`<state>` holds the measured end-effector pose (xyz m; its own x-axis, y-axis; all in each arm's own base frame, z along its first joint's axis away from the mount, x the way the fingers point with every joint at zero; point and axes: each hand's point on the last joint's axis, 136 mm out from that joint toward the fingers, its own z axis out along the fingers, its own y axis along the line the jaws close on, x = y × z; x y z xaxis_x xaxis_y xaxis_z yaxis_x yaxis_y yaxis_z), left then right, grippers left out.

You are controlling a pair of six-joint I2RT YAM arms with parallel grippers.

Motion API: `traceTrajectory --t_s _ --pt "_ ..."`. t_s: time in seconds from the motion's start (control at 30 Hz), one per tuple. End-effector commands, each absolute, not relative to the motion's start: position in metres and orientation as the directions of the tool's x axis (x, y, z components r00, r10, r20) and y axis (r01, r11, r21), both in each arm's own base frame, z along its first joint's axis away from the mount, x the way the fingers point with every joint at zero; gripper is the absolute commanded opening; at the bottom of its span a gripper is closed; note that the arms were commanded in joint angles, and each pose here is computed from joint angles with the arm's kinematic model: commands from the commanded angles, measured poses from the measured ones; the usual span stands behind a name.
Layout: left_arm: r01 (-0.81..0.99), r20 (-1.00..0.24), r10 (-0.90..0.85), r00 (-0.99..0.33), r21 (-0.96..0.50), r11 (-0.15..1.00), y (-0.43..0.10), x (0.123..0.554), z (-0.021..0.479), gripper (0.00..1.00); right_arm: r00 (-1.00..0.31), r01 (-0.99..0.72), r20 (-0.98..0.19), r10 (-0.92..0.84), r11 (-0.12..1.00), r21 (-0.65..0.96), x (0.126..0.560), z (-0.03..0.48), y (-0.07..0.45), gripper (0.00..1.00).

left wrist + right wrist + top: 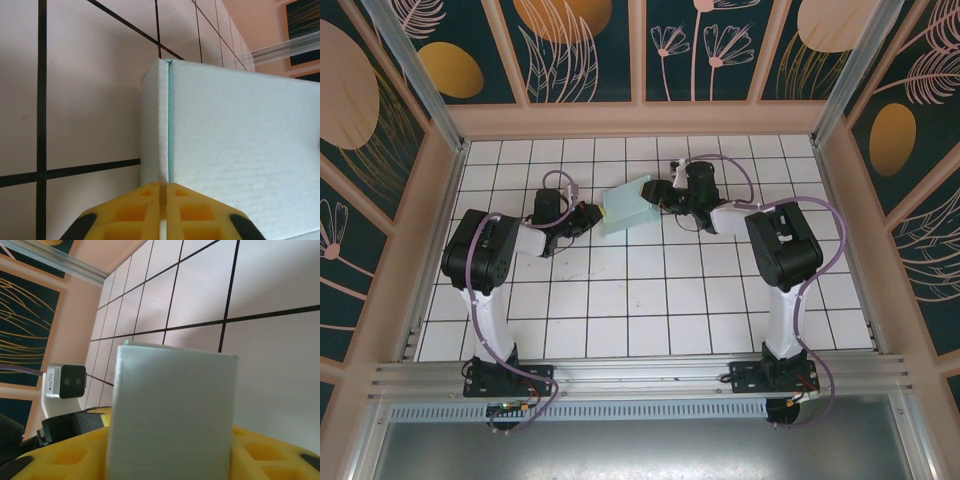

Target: Fold the paper box

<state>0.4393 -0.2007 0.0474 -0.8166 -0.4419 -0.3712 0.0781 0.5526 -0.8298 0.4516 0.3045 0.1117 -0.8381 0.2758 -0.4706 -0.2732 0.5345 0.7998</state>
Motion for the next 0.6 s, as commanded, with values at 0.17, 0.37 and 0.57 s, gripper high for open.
traceTrajectory --t_s 0.17,0.37,0.57 --pt "0.168 -0.557 -0.433 -0.709 -0.729 0.663 -0.179 0.439 0.082 0.47 -0.798 -0.357 -0.543 0.264 0.519 0.777 0.457 0.142 0.303 0.49" --pt "0.3 -0.797 -0.344 -0.497 -0.529 0.793 -0.17 0.43 0.139 0.77 -0.773 -0.364 -0.568 0.284 0.535 0.762 0.457 0.155 0.289 0.47" --pt "0.397 -0.95 -0.097 -0.296 -0.215 0.892 -0.198 0.413 0.185 0.98 -0.759 -0.366 -0.57 0.314 0.519 0.773 0.455 0.17 0.279 0.47"
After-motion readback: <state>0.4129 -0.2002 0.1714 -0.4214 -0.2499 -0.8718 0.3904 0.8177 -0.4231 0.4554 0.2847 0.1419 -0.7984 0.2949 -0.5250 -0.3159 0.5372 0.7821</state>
